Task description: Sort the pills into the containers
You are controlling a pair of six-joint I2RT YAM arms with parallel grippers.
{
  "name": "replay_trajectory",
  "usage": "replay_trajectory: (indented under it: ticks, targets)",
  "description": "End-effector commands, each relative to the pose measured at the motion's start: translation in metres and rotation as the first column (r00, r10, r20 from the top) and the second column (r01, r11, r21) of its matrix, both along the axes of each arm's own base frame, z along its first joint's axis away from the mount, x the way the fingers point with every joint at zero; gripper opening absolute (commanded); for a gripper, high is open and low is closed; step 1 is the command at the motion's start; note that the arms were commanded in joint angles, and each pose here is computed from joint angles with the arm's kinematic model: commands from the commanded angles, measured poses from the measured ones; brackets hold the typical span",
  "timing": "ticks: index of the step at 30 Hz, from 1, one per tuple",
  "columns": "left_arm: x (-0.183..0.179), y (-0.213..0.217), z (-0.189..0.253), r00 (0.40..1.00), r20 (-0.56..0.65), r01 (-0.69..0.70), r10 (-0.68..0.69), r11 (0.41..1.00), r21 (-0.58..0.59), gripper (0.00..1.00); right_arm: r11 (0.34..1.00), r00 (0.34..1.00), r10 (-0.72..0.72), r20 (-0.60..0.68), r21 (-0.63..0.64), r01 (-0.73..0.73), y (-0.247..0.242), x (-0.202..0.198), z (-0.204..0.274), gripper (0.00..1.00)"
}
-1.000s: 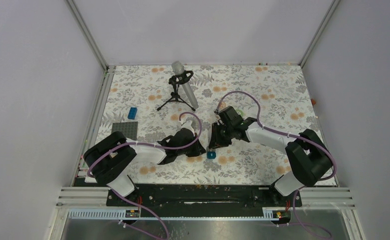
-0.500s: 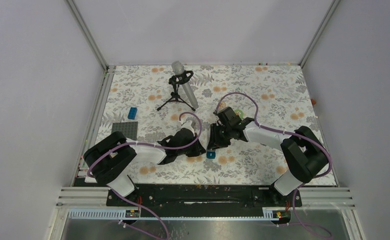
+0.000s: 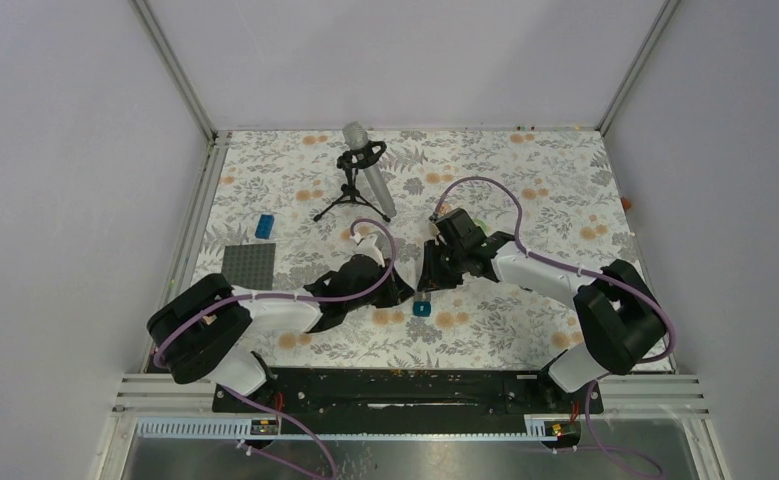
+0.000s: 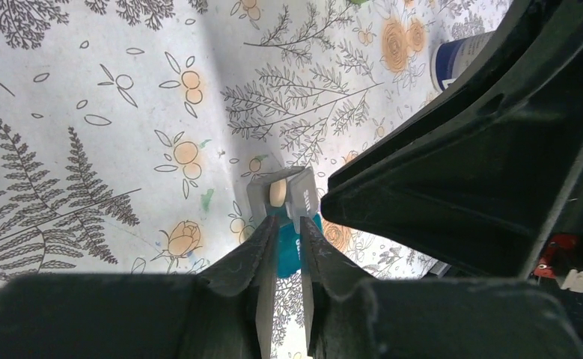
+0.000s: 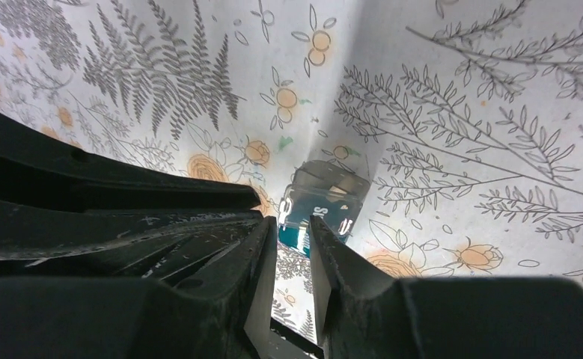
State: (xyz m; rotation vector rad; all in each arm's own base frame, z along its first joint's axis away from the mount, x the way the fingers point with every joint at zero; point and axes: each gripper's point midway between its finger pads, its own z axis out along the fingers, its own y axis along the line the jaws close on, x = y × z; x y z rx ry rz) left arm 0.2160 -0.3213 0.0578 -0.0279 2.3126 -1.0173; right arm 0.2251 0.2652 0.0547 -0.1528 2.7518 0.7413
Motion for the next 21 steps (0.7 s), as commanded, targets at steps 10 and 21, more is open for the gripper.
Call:
replay_trajectory:
  ticks: [10, 21]
  targets:
    - [0.007, -0.011, 0.015, 0.999, 0.032, -0.019, 0.022, 0.996, -0.088, 0.35, 0.997, 0.996, 0.004, 0.084, -0.081, 0.003, -0.014, 0.007, 0.011, 0.34]
    - [0.01, -0.017, -0.001, 1.0, 0.005, -0.015, 0.015, 0.998, -0.057, 0.44, 0.994, 0.999, 0.012, 0.041, -0.107, -0.008, -0.015, 0.003, -0.014, 0.35]
